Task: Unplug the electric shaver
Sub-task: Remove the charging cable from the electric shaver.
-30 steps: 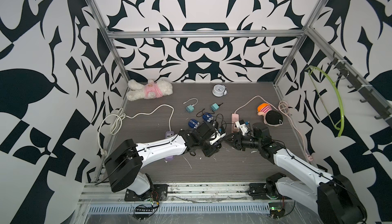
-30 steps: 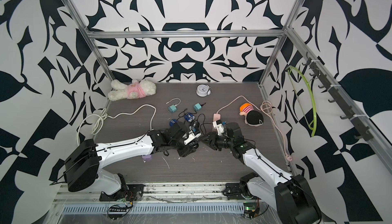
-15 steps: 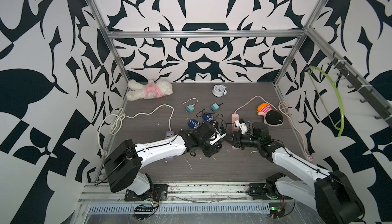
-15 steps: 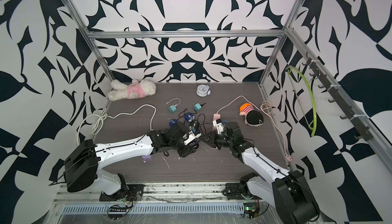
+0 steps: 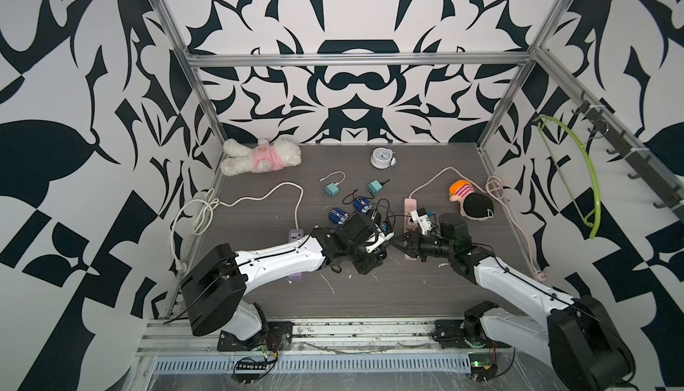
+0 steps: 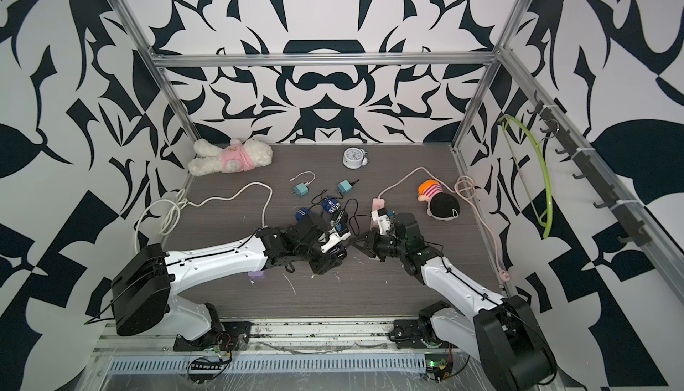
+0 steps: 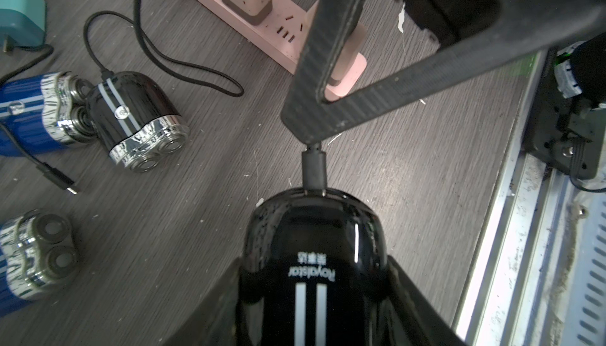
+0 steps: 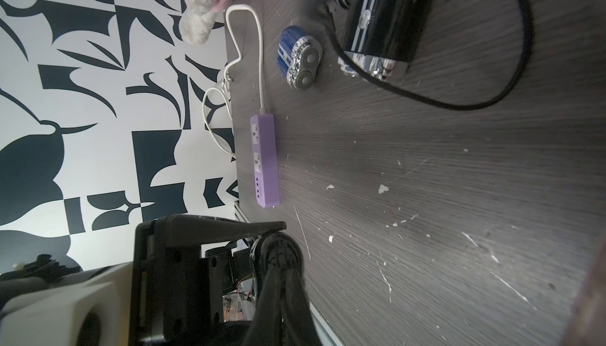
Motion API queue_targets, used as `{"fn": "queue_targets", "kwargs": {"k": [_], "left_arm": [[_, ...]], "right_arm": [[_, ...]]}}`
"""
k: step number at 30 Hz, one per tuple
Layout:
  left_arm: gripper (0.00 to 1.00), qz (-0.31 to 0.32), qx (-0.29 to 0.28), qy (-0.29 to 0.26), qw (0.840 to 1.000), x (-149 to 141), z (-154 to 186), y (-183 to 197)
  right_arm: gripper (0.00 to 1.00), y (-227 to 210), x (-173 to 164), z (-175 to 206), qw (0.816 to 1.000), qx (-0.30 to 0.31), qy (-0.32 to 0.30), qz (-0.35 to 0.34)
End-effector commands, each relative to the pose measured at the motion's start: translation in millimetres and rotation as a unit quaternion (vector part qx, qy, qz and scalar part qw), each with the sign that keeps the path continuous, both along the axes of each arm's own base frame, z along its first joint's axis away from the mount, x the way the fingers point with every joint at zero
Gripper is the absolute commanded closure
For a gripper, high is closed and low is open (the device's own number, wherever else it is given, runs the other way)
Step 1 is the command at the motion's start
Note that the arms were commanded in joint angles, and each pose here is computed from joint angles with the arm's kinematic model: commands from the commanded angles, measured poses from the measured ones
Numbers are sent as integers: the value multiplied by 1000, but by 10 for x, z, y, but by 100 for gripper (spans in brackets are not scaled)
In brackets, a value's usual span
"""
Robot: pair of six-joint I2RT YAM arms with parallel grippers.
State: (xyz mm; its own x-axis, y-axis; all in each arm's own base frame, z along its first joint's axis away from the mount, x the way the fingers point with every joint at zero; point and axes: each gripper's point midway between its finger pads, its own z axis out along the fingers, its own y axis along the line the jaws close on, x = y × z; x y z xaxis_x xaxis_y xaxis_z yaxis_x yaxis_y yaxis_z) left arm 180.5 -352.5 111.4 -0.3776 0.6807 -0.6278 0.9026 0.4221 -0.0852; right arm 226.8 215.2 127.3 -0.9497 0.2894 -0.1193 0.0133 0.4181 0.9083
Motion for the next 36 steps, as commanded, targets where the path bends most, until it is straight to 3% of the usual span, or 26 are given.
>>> {"fn": "queue_targets", "kwargs": {"k": [1,11,30,36], "left_arm": [[68,-1,-28,-8,1000,-20,168,-37],[72,5,-19,3,1000,-59,53,28],[75,20,-15,14,1000,-73,-94,78],[71,113,22,-13,993,213,-234,341]], "right_arm": [[100,29,116,137,999,-2,-42,-1],[100,-15,205,139,998,-20,-51,-10],[100,-118,378,310,998,11,-63,-28],[100,-149,309,189,998,-20,-51,-15]]}}
